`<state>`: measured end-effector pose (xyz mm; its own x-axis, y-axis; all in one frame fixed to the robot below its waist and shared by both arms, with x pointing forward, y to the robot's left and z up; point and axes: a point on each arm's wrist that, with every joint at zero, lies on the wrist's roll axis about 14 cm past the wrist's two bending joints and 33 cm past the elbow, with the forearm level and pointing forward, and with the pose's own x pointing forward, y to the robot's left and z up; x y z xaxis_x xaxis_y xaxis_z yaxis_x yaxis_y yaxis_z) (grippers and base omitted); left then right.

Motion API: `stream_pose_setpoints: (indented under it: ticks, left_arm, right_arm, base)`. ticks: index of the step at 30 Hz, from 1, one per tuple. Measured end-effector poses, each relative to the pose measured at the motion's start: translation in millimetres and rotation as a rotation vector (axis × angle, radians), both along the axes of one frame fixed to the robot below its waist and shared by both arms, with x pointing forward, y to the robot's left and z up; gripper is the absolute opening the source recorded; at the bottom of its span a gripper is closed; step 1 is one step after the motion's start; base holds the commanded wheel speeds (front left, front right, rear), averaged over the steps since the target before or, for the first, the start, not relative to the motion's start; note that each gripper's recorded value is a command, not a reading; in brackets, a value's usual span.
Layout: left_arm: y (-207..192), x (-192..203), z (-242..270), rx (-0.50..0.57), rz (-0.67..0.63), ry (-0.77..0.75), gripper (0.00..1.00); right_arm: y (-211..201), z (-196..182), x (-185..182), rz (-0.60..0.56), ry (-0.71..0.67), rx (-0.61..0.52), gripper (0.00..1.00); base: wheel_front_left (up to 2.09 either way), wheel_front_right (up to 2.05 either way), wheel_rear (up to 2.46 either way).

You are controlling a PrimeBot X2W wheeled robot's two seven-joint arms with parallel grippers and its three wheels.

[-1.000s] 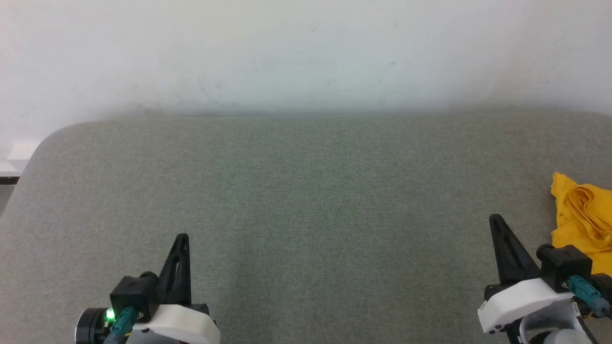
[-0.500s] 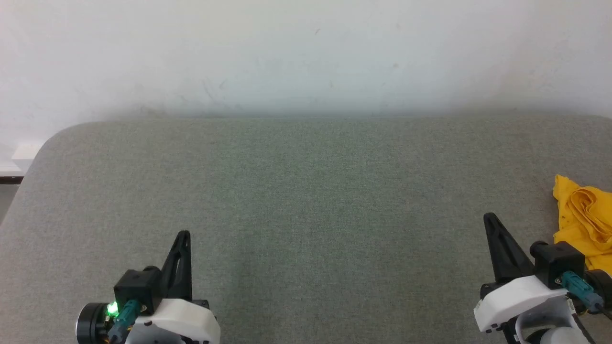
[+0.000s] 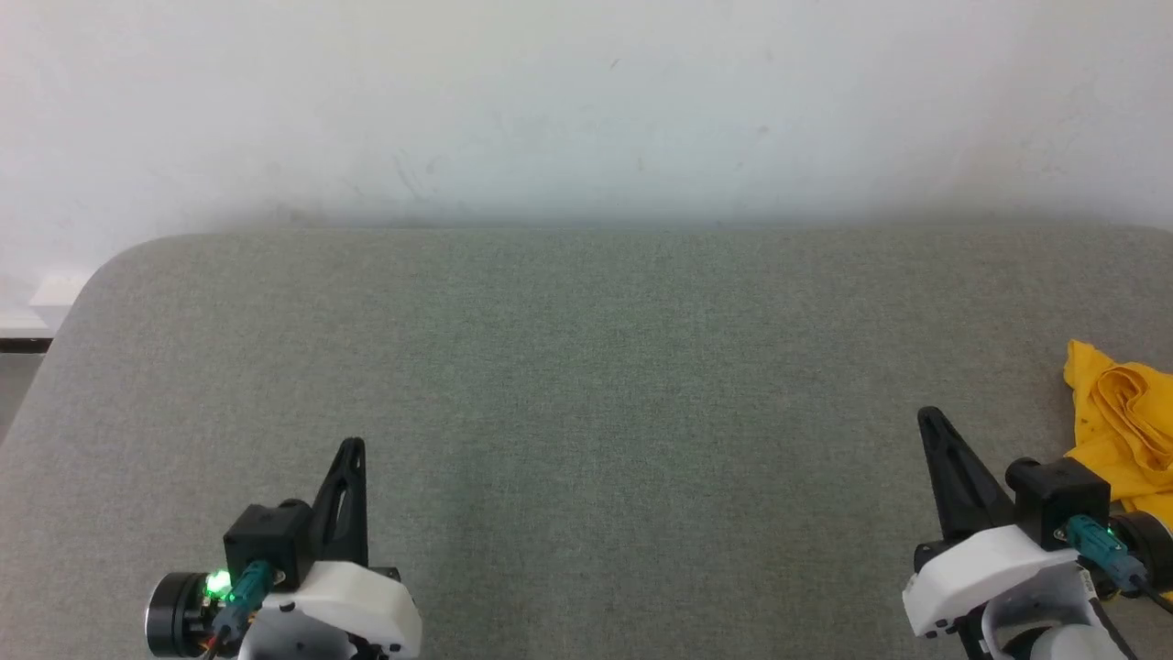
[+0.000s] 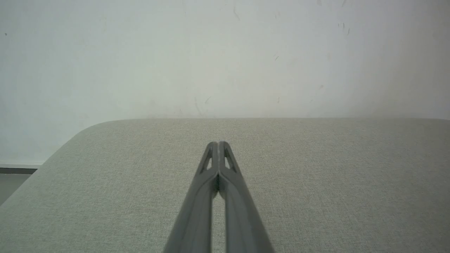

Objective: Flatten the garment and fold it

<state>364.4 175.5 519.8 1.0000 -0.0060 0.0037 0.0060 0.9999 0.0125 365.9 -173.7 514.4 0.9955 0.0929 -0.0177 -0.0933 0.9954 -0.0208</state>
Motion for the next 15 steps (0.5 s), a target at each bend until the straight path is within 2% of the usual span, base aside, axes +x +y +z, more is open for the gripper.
stream_pose_setpoints:
  ticks: [15]
  left_arm:
    - [2.1,2.7,2.1,0.020,0.006,0.012,0.00]
  right_arm:
    - [8.1,5.0,2.0,0.024,0.000,-0.012,0.00]
  base:
    - [0.00,0.00,0.00]
